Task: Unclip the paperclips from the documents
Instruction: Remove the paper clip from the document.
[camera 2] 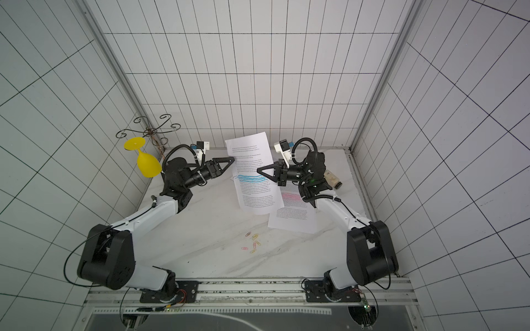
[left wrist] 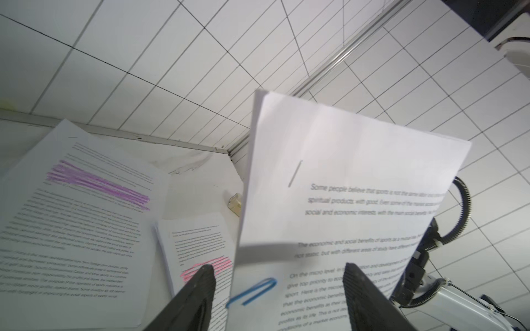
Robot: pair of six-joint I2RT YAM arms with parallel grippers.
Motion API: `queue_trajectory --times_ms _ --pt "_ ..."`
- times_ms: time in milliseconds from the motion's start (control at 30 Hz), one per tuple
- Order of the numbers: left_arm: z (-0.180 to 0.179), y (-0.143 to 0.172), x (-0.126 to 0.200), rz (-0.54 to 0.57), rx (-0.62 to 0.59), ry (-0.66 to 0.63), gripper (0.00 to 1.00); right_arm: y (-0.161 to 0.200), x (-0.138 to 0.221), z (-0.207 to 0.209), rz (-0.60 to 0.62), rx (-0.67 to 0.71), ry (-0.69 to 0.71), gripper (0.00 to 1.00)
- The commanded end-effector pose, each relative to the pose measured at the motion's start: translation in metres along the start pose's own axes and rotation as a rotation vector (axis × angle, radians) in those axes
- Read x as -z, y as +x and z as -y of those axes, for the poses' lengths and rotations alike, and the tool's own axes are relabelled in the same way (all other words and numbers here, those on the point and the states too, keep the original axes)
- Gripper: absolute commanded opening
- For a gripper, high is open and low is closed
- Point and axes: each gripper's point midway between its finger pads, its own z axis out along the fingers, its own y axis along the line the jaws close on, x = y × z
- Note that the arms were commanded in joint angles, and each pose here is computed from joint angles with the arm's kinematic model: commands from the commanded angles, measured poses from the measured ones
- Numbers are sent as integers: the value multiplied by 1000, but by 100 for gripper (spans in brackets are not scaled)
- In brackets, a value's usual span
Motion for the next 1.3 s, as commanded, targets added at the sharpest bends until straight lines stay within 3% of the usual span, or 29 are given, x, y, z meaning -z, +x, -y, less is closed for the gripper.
queue_trajectory --times_ms 0,100,267,367,467,600,700,767,867,1133,1267 --pt "25 6 -1 -46 32 146 67 -9 -2 -13 10 50 -62 0" --pt "24 12 1 -58 54 161 53 -12 -4 -12 8 53 -72 0" --pt "17 17 4 -47 78 152 45 -14 -5 -9 8 47 -78 0" --pt "16 17 4 -45 71 149 52 -13 -5 -12 2 49 -90 0" --pt "13 21 3 -59 76 151 73 -12 -4 -15 -8 56 -104 0" --pt "16 26 0 -113 133 207 78 -9 -2 -17 -10 64 -113 0" --pt "20 27 1 -118 181 261 68 -7 1 -10 -5 46 -98 0" --pt "20 26 1 -110 198 275 51 -7 4 -2 1 7 -79 0" --pt "18 24 2 -92 195 267 39 -8 10 7 10 -20 -55 0" --pt "9 11 4 -81 151 196 38 -4 25 18 11 -40 -12 0" --pt "4 12 4 -85 153 171 32 0 26 24 5 -75 6 0"
